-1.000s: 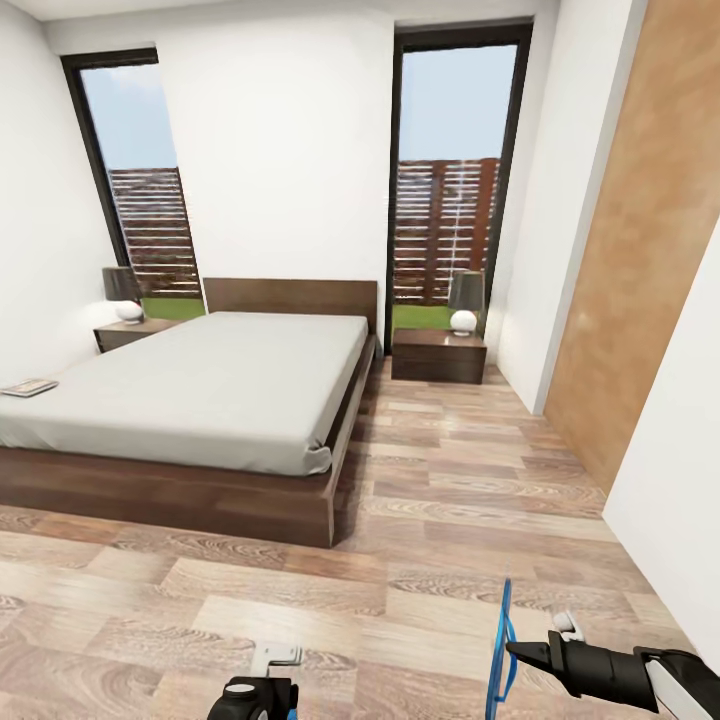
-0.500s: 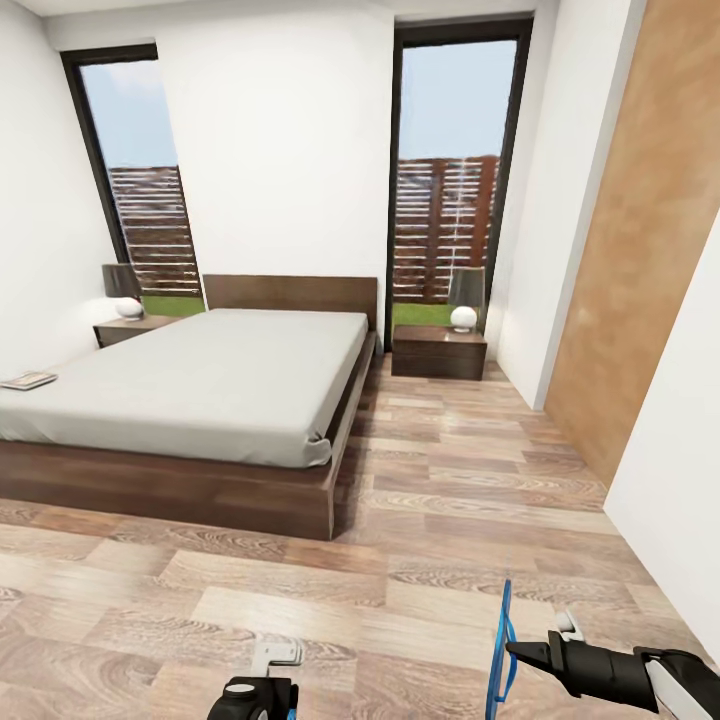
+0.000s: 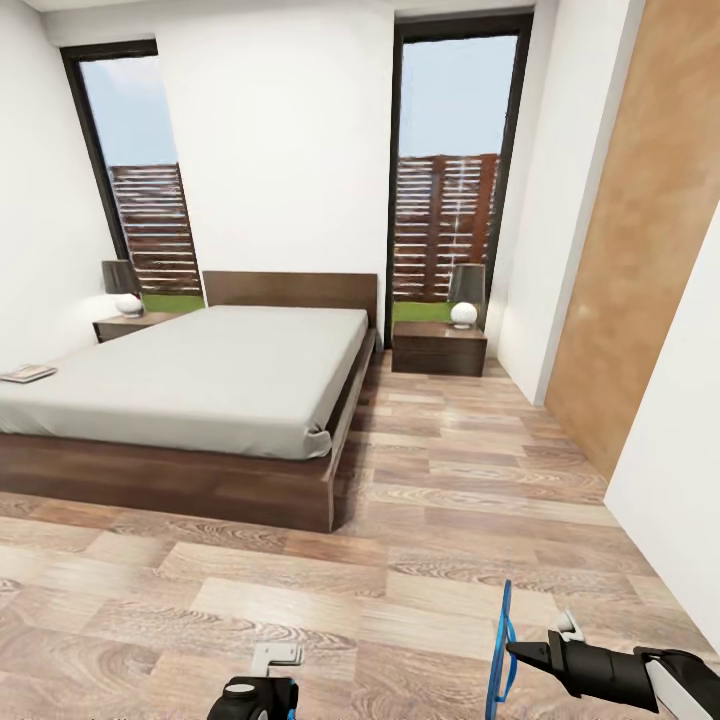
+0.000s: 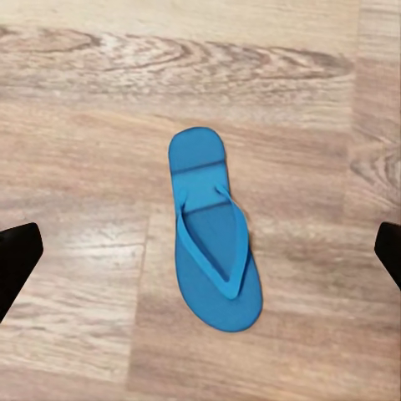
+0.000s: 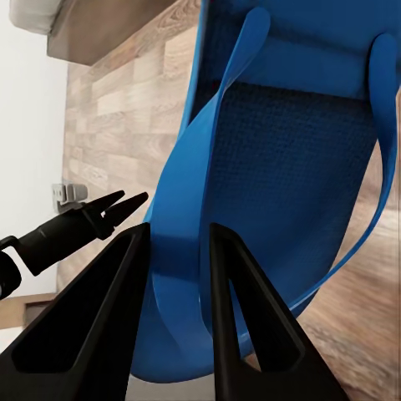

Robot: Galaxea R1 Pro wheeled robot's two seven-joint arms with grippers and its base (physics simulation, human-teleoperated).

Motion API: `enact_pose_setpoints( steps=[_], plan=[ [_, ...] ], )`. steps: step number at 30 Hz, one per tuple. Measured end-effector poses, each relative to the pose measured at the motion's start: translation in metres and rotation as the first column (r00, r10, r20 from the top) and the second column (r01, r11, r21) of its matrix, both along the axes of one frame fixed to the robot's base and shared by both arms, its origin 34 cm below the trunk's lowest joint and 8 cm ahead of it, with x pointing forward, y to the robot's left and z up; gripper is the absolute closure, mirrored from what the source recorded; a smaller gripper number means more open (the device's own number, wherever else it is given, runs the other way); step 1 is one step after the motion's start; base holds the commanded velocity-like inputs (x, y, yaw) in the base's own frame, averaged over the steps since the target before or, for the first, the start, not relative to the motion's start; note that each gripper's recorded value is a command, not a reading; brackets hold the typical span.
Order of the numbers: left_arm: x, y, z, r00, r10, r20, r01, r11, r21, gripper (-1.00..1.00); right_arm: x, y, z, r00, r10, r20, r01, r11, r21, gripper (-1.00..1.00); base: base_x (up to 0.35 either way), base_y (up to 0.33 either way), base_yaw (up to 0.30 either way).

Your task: In the bedroom, move the book from the bed onto either nightstand, and place the two sandals side by side next to the bed.

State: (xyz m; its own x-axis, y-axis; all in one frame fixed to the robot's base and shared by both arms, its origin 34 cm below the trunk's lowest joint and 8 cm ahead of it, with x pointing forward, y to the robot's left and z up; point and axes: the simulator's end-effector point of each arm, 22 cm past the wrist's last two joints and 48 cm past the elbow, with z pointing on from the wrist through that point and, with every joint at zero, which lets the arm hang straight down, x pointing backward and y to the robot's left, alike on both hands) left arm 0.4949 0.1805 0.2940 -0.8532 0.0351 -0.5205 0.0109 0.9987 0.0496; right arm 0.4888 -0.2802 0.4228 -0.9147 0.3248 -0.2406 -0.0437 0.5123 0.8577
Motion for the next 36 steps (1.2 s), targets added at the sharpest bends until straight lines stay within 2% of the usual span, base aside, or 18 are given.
enact_pose_setpoints(
  steps=[11, 16, 19, 27, 30, 36],
  plan=[
    [-0.009, 0.000, -0.022, 1.000, 0.000, -0.025, 0.000, 1.000, -0.003, -1.00, -0.005, 0.000, -0.021, 1.000, 0.000, -0.023, 0.000, 1.000, 0.001, 1.00, 0.000, 0.000, 0.000],
    [-0.014, -0.017, -0.031, 0.998, -0.041, -0.047, 0.038, 0.996, -0.080, -1.00, -0.008, 0.000, -0.030, 0.999, 0.000, -0.044, 0.000, 1.000, 0.001, 1.00, 0.000, 0.000, 0.000],
    [-0.017, -0.021, -0.036, 0.997, -0.051, -0.059, 0.045, 0.994, -0.097, -1.00, -0.009, 0.000, -0.035, 0.998, 0.000, -0.056, 0.000, 1.000, 0.001, 1.00, 0.000, 0.000, 0.000],
    [-0.026, -0.022, -0.050, 0.994, -0.055, -0.092, 0.045, 0.993, -0.106, -1.00, -0.013, 0.000, -0.049, 0.996, 0.000, -0.089, 0.000, 1.000, 0.001, 1.00, 0.000, 0.000, 0.000],
    [-0.028, -0.016, -0.055, 0.994, -0.032, -0.104, 0.020, 0.994, -0.109, -1.00, -0.015, 0.000, -0.054, 0.995, 0.000, -0.101, 0.000, 1.000, 0.001, 1.00, 0.000, 0.000, 0.000],
    [-0.018, 0.013, -0.056, 0.994, 0.054, -0.095, -0.064, 0.992, -0.111, -1.00, -0.018, 0.000, -0.065, 0.992, 0.000, -0.125, 0.000, 1.000, 0.001, 1.00, 0.000, 0.000, 0.000]
  ],
)
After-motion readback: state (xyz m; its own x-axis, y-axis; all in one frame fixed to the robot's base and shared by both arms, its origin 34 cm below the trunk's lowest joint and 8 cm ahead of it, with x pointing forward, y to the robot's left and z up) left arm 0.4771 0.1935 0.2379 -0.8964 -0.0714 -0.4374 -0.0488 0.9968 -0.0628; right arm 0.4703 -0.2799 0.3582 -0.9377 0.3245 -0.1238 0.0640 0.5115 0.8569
